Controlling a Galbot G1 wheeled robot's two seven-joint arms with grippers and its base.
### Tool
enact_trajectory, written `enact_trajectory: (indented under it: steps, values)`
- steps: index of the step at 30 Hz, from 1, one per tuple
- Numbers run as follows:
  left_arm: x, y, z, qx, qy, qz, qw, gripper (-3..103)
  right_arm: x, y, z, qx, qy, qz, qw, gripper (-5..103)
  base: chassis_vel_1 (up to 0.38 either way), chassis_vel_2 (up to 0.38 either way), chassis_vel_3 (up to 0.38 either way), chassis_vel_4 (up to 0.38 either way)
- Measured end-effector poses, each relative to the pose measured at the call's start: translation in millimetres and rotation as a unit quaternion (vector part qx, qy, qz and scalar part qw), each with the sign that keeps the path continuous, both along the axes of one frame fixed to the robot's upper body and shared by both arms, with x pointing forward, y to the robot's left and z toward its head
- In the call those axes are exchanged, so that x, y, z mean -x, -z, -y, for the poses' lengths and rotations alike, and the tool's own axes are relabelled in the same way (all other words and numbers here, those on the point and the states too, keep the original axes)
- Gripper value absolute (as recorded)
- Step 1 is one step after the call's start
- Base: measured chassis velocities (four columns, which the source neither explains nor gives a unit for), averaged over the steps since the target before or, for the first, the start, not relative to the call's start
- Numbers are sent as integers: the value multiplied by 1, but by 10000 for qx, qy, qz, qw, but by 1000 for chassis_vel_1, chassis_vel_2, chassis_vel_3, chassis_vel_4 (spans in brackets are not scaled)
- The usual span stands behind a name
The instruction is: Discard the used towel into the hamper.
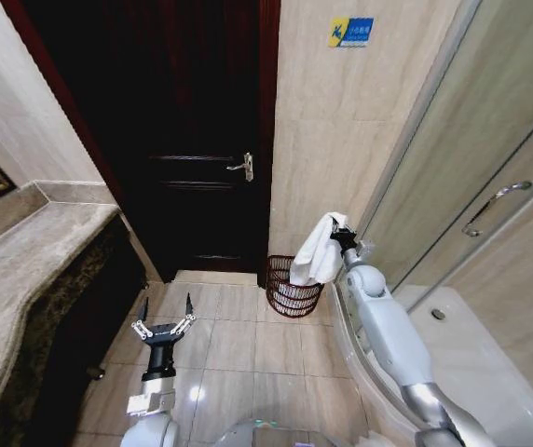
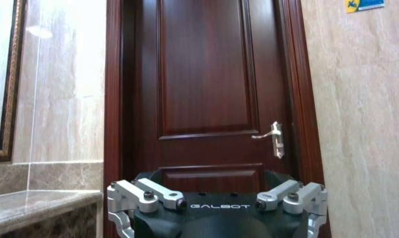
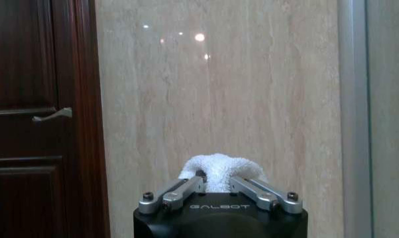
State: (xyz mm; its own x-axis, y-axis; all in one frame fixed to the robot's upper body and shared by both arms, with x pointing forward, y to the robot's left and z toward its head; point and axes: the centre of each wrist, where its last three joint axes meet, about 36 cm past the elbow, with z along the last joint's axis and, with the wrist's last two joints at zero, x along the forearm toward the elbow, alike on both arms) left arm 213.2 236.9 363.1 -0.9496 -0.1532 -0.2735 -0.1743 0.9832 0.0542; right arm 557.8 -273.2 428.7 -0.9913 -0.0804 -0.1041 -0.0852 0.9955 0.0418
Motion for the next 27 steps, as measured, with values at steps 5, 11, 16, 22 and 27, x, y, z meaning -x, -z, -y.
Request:
enact_trajectory:
  steps: [5,11,16,22,27]
  values:
    - [1,1,1,7,17,-7,10000,100,5,4,2,-6,25,-31,10000,3,0,0,0,0]
    - [1,0,3,8,35,7,10000,100,11,4,3,-6,25,-22,10000,3,0,0,0,0]
    - [1,-1,4,13,52,14,10000,100,18,6,5,-12,38,-32,10000,3,0,0,0,0]
    - [1,-1,4,18,56,14,10000,100,25,9,5,-15,28,-46,10000,3,0,0,0,0]
    - [1,0,5,26,68,11,10000,100,32,11,7,-2,30,-48,10000,3,0,0,0,0]
